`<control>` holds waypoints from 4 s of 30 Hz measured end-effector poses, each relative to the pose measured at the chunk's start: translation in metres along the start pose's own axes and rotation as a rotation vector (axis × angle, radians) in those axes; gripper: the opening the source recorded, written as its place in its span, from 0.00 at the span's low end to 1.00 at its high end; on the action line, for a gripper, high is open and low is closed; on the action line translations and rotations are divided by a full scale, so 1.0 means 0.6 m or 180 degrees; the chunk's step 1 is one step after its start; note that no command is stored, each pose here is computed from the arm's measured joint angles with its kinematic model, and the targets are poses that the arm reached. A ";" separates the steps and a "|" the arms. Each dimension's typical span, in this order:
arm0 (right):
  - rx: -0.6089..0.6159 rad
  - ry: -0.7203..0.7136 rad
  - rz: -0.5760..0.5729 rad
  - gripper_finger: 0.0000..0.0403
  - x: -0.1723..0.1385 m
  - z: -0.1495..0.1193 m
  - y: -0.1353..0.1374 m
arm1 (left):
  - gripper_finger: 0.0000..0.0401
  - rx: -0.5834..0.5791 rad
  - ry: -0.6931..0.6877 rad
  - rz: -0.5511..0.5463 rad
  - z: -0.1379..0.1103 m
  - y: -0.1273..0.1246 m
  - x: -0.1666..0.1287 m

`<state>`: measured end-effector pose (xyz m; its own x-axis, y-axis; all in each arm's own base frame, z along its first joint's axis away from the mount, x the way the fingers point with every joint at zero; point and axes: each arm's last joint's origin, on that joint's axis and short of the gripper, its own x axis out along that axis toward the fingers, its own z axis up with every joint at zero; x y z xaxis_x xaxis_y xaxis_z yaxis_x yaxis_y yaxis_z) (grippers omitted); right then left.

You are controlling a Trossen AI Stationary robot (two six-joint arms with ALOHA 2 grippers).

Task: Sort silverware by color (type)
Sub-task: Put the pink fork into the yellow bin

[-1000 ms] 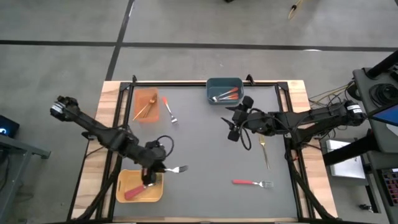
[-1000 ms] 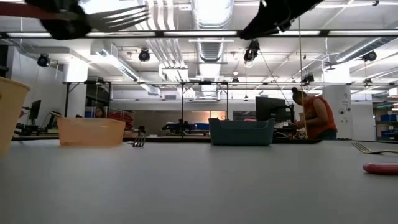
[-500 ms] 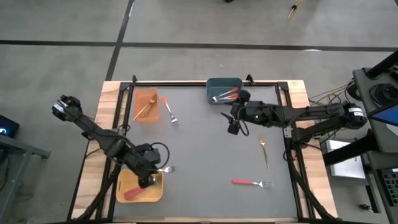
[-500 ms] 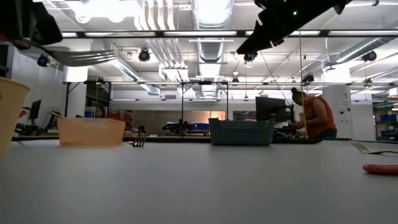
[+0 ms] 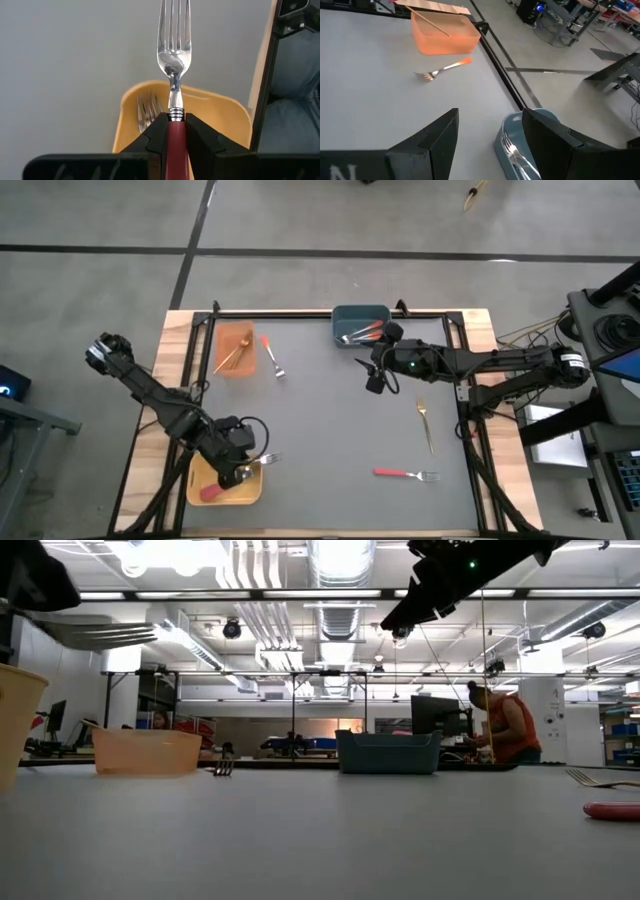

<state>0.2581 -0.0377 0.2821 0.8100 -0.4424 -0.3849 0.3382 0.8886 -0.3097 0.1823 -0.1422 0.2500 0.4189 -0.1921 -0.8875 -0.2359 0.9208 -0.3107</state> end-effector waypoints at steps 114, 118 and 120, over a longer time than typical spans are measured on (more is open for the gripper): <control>0.0115 0.0042 0.0004 0.52 0.001 -0.007 0.002 | 0.14 -0.0641 0.0900 0.0868 -0.107 -0.049 0.085; 0.0113 0.0048 0.0006 0.52 0.001 -0.007 0.002 | 0.14 -0.0639 0.0903 0.0876 -0.107 -0.048 0.085; 0.0112 0.0050 0.0007 0.52 0.001 -0.008 0.002 | 0.14 -0.0639 0.0904 0.0876 -0.107 -0.048 0.085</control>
<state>0.2569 -0.0374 0.2775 0.8032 -0.4421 -0.3992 0.3533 0.8932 -0.2783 0.1544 -0.2004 0.1918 0.0658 -0.0605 -0.9960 -0.4823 0.8719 -0.0848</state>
